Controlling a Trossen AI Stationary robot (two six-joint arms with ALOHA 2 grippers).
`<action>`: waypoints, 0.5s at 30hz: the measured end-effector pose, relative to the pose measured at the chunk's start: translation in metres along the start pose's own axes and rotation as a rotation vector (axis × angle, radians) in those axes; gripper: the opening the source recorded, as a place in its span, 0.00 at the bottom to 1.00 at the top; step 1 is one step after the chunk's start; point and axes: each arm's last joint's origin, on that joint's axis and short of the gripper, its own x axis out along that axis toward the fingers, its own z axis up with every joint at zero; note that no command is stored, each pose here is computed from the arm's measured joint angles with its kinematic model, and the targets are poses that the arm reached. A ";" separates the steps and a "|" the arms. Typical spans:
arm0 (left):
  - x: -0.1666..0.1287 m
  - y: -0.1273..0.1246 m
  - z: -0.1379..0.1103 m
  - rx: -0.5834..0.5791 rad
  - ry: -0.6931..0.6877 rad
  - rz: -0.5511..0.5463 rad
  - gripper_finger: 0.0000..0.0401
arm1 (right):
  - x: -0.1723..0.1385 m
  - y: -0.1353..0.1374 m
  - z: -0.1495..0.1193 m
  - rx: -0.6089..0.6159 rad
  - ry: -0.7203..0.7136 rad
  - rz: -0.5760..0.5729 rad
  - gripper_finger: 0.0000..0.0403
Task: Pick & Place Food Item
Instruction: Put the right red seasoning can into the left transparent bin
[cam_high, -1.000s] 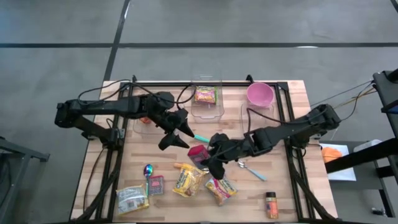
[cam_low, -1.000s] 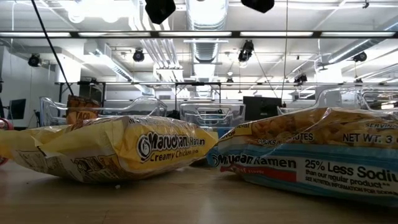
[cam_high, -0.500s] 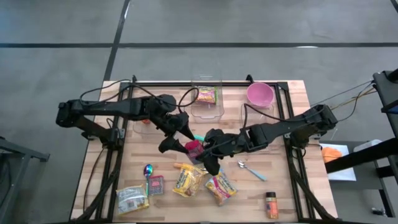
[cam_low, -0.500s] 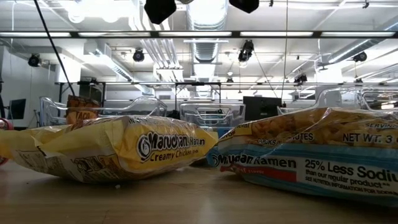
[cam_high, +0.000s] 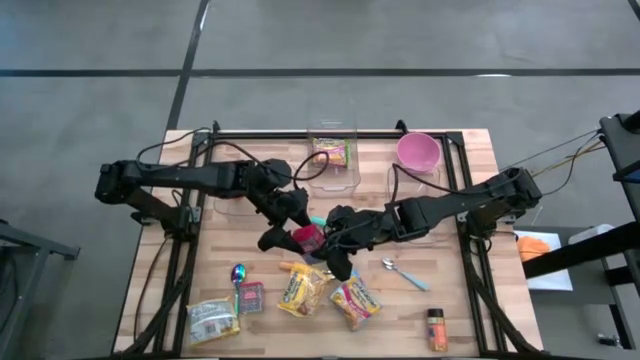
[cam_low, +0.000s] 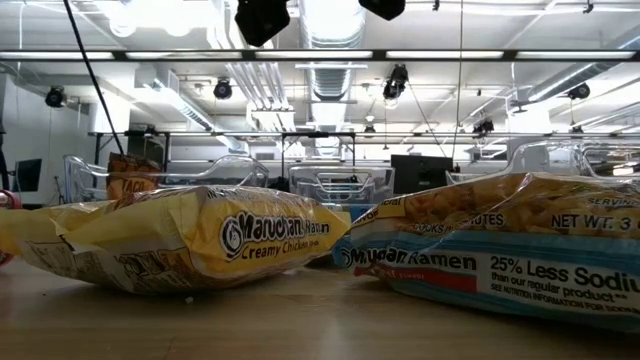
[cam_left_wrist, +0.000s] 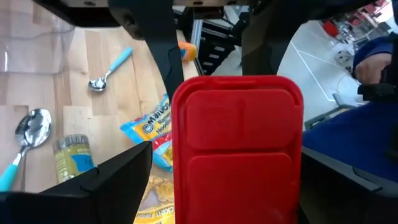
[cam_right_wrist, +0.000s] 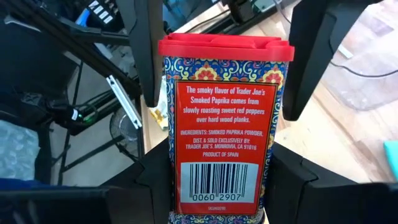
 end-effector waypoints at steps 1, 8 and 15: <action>0.000 0.000 0.000 0.001 -0.001 -0.005 0.89 | 0.000 0.000 0.000 -0.003 0.000 0.000 0.42; 0.000 -0.001 0.001 0.008 -0.009 -0.027 0.66 | 0.000 0.000 0.000 -0.013 -0.002 0.001 0.42; -0.001 -0.001 0.002 -0.020 -0.010 -0.028 0.53 | 0.000 0.000 0.000 -0.015 -0.003 -0.001 0.42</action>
